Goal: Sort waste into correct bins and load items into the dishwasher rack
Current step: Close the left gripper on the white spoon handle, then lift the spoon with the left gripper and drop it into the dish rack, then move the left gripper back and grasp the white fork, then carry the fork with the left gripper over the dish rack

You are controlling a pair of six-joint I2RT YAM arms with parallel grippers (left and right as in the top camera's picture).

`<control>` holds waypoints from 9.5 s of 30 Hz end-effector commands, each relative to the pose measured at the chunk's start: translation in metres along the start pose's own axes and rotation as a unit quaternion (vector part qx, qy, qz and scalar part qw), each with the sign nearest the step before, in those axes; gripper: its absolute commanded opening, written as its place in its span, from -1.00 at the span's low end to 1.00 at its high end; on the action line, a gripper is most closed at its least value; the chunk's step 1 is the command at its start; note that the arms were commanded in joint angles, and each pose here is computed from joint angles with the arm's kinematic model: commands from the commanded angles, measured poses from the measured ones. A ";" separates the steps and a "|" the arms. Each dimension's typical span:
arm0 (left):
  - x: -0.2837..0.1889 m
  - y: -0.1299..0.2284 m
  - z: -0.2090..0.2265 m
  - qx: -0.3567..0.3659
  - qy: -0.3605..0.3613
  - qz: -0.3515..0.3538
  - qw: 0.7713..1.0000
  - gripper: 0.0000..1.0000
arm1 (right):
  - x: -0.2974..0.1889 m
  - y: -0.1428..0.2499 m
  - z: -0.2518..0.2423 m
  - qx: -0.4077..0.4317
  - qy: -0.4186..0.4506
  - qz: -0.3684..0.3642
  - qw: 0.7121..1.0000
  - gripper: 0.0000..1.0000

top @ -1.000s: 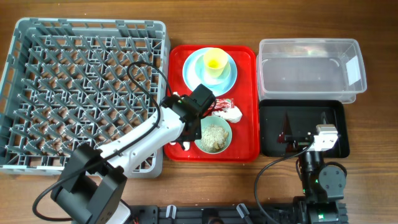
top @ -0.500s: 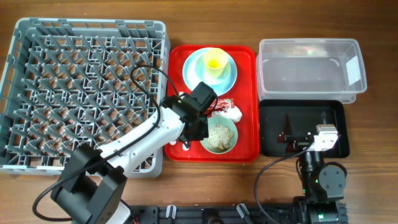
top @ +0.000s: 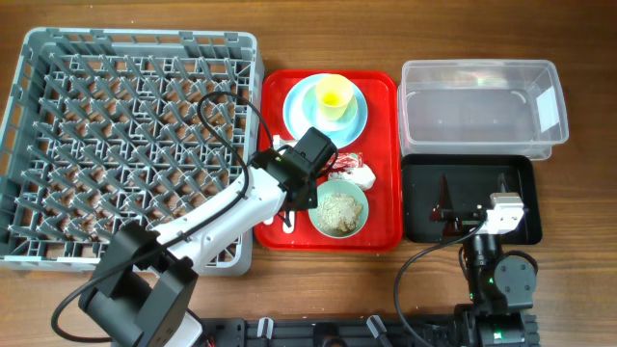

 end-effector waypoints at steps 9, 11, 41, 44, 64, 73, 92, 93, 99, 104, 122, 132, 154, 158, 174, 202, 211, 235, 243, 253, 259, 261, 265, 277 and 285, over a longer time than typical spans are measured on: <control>0.011 -0.006 0.001 -0.001 -0.025 -0.050 0.998 -0.69 | 0.000 -0.001 -0.002 -0.003 0.008 -0.004 1.000 1.00; 0.011 -0.007 0.002 -0.001 -0.028 -0.052 0.998 -0.69 | 0.000 -0.001 -0.002 -0.003 0.009 -0.004 1.000 0.99; 0.044 -0.012 -0.002 0.004 -0.066 -0.045 0.997 -0.92 | 0.000 -0.001 -0.002 -0.003 0.009 -0.004 1.000 1.00; 0.012 -0.025 -0.001 -0.006 -0.068 -0.097 0.993 -0.92 | 0.000 -0.001 -0.002 -0.003 0.009 -0.004 1.000 0.99; -0.086 -0.045 0.078 0.034 -0.145 -0.207 0.967 -0.92 | 0.000 -0.001 -0.002 -0.002 0.009 -0.004 1.000 1.00; -0.078 -0.050 0.101 0.027 -0.105 -0.166 0.980 -0.92 | 0.000 -0.001 -0.002 -0.003 0.009 -0.004 1.000 0.99; -0.026 -0.061 0.094 0.032 -0.121 -0.108 0.986 -0.92 | 0.000 -0.001 -0.002 -0.003 0.009 -0.004 1.000 1.00; -0.025 -0.062 0.093 0.031 -0.120 -0.111 0.986 -0.92 | 0.000 -0.001 -0.002 -0.003 0.009 -0.004 1.000 0.99; -0.022 -0.064 0.092 0.028 -0.117 -0.113 0.986 -0.92 | 0.000 -0.001 -0.002 -0.003 0.009 -0.004 1.000 1.00; -0.022 -0.064 0.092 0.027 -0.116 -0.115 0.986 -0.37 | 0.000 -0.001 -0.002 -0.003 0.008 -0.004 1.000 0.99; -0.120 -0.034 0.084 -0.013 0.084 -0.174 0.981 -0.73 | 0.000 -0.001 -0.002 -0.003 0.008 -0.004 1.000 0.99; -0.070 -0.018 0.050 0.007 0.075 -0.063 0.995 -0.67 | 0.000 -0.001 -0.002 -0.003 0.008 -0.004 1.000 1.00; 0.044 -0.012 0.013 -0.033 -0.126 -0.024 0.991 -0.46 | 0.000 -0.001 -0.002 -0.003 0.008 -0.004 1.000 0.99; 0.050 -0.013 0.016 -0.030 -0.147 -0.030 0.988 -0.39 | 0.000 -0.001 -0.002 -0.003 0.008 -0.004 1.000 0.99; 0.066 -0.003 0.012 -0.035 -0.104 -0.012 0.994 -0.48 | 0.000 -0.001 -0.002 -0.002 0.009 -0.004 1.000 0.99; 0.022 -0.021 0.006 -0.002 -0.065 -0.060 0.996 -0.92 | 0.000 -0.001 -0.002 -0.003 0.009 -0.004 1.000 1.00; -0.099 -0.030 0.032 0.020 -0.035 -0.219 0.975 -0.92 | 0.000 -0.001 -0.002 -0.002 0.008 -0.004 1.000 1.00; -0.034 -0.070 0.101 0.045 -0.143 -0.125 0.981 -0.92 | 0.000 -0.001 -0.002 -0.003 0.008 -0.004 1.000 0.99; -0.027 -0.070 0.105 0.037 -0.127 -0.109 0.985 -0.92 | 0.000 -0.001 -0.002 -0.003 0.008 -0.004 1.000 0.99; -0.026 -0.068 0.108 0.036 -0.131 -0.098 0.986 -0.45 | 0.000 -0.001 -0.002 -0.002 0.008 -0.004 1.000 0.99; -0.026 -0.068 0.108 0.035 -0.131 -0.100 0.986 -0.52 | 0.000 -0.001 -0.002 -0.003 0.009 -0.004 1.000 1.00; -0.026 -0.068 0.108 0.035 -0.130 -0.100 0.986 -0.71 | 0.000 -0.001 -0.002 -0.003 0.009 -0.004 1.000 0.99; -0.026 -0.068 0.108 0.035 -0.131 -0.098 0.986 -0.74 | 0.000 -0.001 -0.002 -0.003 0.009 -0.004 1.000 1.00; -0.038 -0.071 0.118 -0.036 -0.136 -0.126 0.982 -0.64 | 0.000 -0.001 -0.002 -0.003 0.009 -0.004 1.000 0.99; -0.058 -0.075 0.129 -0.030 -0.034 -0.145 0.988 -0.92 | 0.000 -0.001 -0.002 -0.003 0.009 -0.004 1.000 1.00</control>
Point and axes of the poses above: each gripper's point midway between its finger pads, its own x axis out along the fingers, its own z axis along the line the jaws close on, y = z × x, the point moved 10 cm from there along -x, back along the fingers, and after that the axes turned 6 degrees about x, right-handed, at the moved point
